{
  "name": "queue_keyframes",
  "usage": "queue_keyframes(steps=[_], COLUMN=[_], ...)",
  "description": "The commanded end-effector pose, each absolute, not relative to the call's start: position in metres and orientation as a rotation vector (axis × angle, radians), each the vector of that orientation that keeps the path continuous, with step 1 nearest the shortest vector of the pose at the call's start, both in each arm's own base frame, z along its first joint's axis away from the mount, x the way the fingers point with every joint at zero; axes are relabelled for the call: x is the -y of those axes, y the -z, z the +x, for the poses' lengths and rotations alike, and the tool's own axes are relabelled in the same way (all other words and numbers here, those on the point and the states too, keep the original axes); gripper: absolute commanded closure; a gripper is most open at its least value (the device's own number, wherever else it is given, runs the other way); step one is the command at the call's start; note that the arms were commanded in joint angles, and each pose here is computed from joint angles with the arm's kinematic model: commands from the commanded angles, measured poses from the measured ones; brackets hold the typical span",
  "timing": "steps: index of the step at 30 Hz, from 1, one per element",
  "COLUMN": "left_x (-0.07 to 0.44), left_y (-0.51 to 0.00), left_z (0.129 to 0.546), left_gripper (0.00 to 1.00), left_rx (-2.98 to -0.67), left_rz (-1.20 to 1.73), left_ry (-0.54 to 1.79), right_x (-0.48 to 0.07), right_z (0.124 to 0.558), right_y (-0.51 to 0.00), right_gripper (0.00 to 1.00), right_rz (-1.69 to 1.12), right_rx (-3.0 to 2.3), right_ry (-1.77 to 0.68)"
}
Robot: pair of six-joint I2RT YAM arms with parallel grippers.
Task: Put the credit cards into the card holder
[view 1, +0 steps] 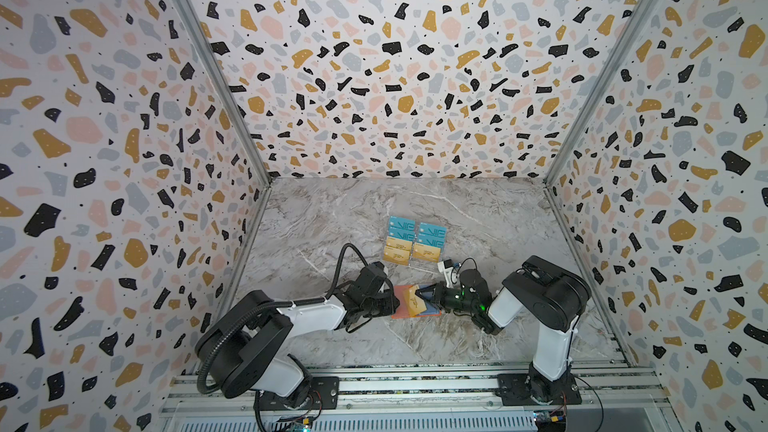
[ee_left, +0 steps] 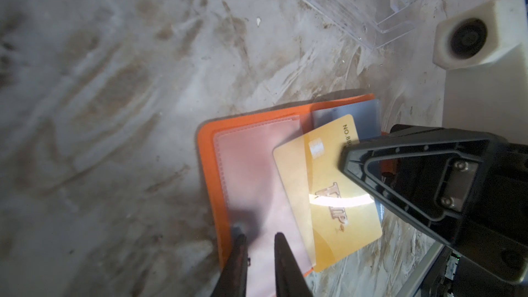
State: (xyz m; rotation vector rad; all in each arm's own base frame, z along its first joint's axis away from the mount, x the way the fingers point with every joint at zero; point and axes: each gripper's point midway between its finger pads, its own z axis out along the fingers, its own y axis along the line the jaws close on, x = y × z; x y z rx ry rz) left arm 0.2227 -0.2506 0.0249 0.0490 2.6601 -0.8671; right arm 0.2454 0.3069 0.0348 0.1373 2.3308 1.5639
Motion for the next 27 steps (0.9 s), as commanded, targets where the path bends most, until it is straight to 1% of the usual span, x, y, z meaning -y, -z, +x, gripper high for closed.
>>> queue_keyframes(steps=[1, 16, 23, 27], left_x=[0.240, 0.240, 0.242, 0.242], left_y=[-0.012, -0.016, -0.017, -0.017], left_z=[0.211, 0.211, 0.211, 0.210], left_gripper=[0.79, 0.79, 0.79, 0.79], left_rx=[-2.726, -2.720, -2.714, -2.714], left_rz=[0.030, 0.028, 0.014, 0.008], left_ry=[0.828, 0.833, 0.854, 0.863], right_x=[-0.304, -0.312, -0.306, -0.308], right_z=[0.249, 0.244, 0.247, 0.245], right_y=[-0.038, -0.032, -0.041, -0.041], right_gripper=[1.00, 1.00, 1.00, 1.00], right_rz=[0.169, 0.173, 0.238, 0.214], right_rx=[-2.291, -2.288, -2.199, -2.209], right_ry=[-1.550, -1.545, -1.545, -1.522])
